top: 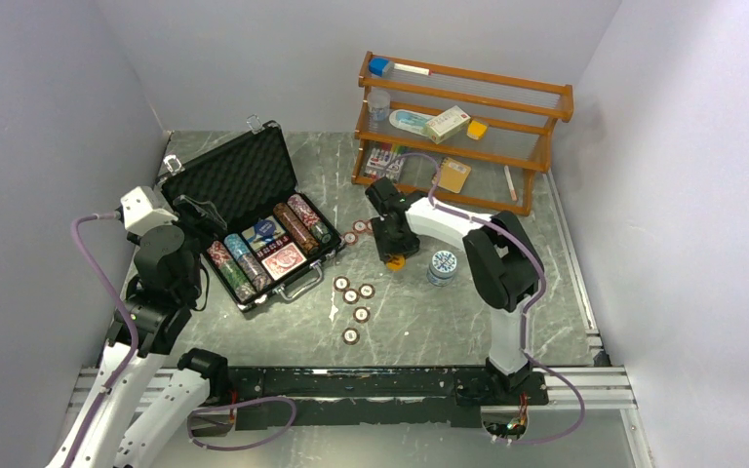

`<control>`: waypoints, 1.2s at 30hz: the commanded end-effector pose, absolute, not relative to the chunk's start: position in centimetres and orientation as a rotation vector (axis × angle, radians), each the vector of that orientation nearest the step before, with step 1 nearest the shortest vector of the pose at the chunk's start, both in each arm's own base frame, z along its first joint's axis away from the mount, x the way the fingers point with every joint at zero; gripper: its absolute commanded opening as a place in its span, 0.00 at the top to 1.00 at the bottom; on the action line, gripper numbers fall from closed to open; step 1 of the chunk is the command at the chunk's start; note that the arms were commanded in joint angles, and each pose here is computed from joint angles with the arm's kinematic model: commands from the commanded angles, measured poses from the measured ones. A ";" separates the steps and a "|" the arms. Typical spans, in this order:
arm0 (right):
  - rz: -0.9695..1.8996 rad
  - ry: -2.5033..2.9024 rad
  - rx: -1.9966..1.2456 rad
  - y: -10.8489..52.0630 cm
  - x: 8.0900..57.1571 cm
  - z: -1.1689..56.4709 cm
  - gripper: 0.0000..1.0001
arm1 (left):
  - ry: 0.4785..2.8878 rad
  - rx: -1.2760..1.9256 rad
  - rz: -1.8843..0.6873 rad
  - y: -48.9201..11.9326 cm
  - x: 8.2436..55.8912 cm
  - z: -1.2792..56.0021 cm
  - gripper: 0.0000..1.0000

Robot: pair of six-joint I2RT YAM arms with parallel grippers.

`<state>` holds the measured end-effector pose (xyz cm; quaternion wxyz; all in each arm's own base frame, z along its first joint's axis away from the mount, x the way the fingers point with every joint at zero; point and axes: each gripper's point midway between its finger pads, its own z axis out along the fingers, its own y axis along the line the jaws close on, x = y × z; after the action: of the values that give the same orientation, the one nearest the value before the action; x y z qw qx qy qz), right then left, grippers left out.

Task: Pack up texas hold em set

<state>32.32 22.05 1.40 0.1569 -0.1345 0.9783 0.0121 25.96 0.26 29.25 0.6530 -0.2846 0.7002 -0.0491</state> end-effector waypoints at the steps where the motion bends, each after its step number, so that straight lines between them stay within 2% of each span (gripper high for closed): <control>1: 0.040 2.813 -0.442 23.9 30.5 2.5 0.52 | 1.578 -0.648 -0.128 0.1 25.9 29.7 0.24; 14: 0.353 2.547 -0.559 37.9 30.6 9.8 0.51 | 1.553 -0.670 -0.125 0.6 25.4 30.0 0.24; 25: 0.490 2.421 -0.692 46.9 30.2 9.3 0.51 | 1.547 -0.678 -0.127 0.7 25.3 30.0 0.25; 36: 0.494 2.395 -0.751 49.2 30.4 7.0 0.50 | 1.558 -0.673 -0.123 0.6 25.5 29.8 0.25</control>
<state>29.58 48.06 6.77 0.2711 -0.2755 0.9047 0.1792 25.44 0.50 29.77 0.6590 -0.2947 0.6896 -0.0576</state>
